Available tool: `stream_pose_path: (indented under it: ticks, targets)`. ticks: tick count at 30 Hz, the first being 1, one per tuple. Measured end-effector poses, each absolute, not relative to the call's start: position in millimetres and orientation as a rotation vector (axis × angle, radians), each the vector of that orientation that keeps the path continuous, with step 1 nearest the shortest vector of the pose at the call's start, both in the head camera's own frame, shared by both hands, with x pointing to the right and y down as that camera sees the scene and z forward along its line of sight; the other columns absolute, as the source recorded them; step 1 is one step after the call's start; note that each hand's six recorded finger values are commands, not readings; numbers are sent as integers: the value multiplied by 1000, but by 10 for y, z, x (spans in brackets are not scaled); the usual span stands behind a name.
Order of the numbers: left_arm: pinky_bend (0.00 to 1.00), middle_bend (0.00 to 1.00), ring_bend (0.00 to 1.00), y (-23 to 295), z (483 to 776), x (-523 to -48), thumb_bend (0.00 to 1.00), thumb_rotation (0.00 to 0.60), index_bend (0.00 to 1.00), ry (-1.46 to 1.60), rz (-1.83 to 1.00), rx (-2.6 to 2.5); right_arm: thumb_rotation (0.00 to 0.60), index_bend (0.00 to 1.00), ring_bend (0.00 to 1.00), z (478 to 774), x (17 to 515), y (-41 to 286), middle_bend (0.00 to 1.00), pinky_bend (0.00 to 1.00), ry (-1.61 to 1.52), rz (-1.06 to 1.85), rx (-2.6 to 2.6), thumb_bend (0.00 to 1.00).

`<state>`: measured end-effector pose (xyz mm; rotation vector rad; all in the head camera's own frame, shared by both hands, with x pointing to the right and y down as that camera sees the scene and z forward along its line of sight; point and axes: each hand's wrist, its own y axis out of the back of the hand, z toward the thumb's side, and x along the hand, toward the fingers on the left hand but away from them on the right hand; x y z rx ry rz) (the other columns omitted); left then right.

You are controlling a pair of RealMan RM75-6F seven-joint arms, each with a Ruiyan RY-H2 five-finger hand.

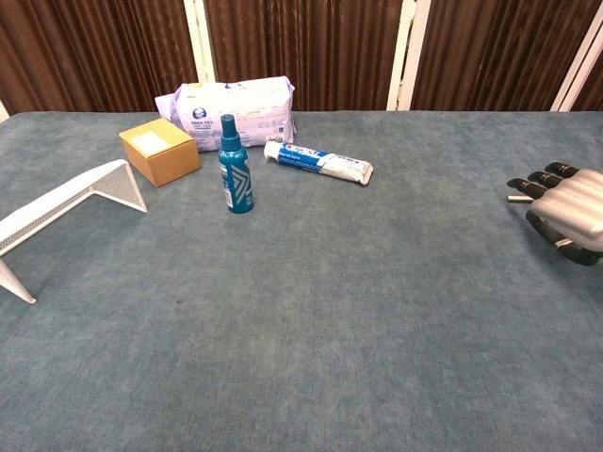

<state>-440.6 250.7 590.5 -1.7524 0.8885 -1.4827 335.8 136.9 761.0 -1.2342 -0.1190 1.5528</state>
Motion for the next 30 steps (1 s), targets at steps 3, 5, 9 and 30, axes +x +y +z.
stream_pose_path:
  ticks: [3,5,9,30]
  targets:
    - [35,0,0,2508,5904,-4407,455,600,0,888,-1482,-1753,600,668,0,7609,3361,1370,60,130,-121,1554,-1235,464]
    - [36,0,0,2508,5904,-4406,455,600,0,888,-1482,-1753,600,668,0,7609,3362,1370,60,131,-122,1554,-1237,464]
    - [36,0,0,2508,5901,-4405,455,600,0,888,-1481,-1752,600,680,0,7602,3358,1366,68,136,-129,1551,-1243,464]
    - [35,0,0,2521,5907,-4381,456,600,0,881,-1477,-1756,600,689,0,7313,3551,1273,102,178,-505,1580,-1450,464]
